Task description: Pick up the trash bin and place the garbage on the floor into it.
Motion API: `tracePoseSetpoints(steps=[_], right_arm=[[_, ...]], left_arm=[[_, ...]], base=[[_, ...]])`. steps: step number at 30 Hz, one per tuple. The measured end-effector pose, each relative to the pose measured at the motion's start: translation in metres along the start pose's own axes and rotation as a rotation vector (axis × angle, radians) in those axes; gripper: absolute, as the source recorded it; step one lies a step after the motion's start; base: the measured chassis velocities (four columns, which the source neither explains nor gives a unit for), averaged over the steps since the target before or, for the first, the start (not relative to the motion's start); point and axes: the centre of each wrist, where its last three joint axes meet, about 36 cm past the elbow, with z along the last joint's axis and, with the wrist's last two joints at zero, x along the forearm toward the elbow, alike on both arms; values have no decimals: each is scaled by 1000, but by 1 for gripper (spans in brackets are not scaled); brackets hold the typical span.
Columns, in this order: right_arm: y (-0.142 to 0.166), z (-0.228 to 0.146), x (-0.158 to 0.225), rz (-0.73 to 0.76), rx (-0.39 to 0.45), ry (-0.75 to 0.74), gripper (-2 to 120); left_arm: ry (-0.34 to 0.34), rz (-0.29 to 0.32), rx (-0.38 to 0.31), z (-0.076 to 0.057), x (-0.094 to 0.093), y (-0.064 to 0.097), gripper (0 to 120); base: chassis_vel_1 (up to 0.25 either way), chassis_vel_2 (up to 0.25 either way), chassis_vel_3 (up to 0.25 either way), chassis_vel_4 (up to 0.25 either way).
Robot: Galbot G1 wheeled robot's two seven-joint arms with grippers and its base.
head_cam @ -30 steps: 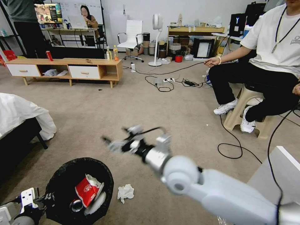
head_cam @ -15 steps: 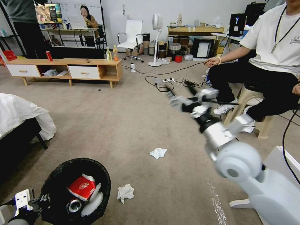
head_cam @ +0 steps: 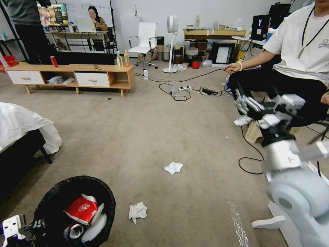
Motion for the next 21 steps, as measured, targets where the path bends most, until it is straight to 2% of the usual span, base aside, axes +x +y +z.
tracePoseSetpoints(steps=[2,7,13,21], right_arm=[[2,15,27,20,65,40,100],[8,29,60,35,140,80,100],[16,40,83,23,195,96,100],[28,59,105,34,216,153,100]], left_arm=[[2,0,-6,1,1,-2,3],[10,-1,-18,4,3,-3,3],[15,5,-20,6,4,-6,3],[18,12,-23,9,7,-10,3]], base=[[0,0,0,0],[0,0,0,0],[0,0,0,0],[0,0,0,0]])
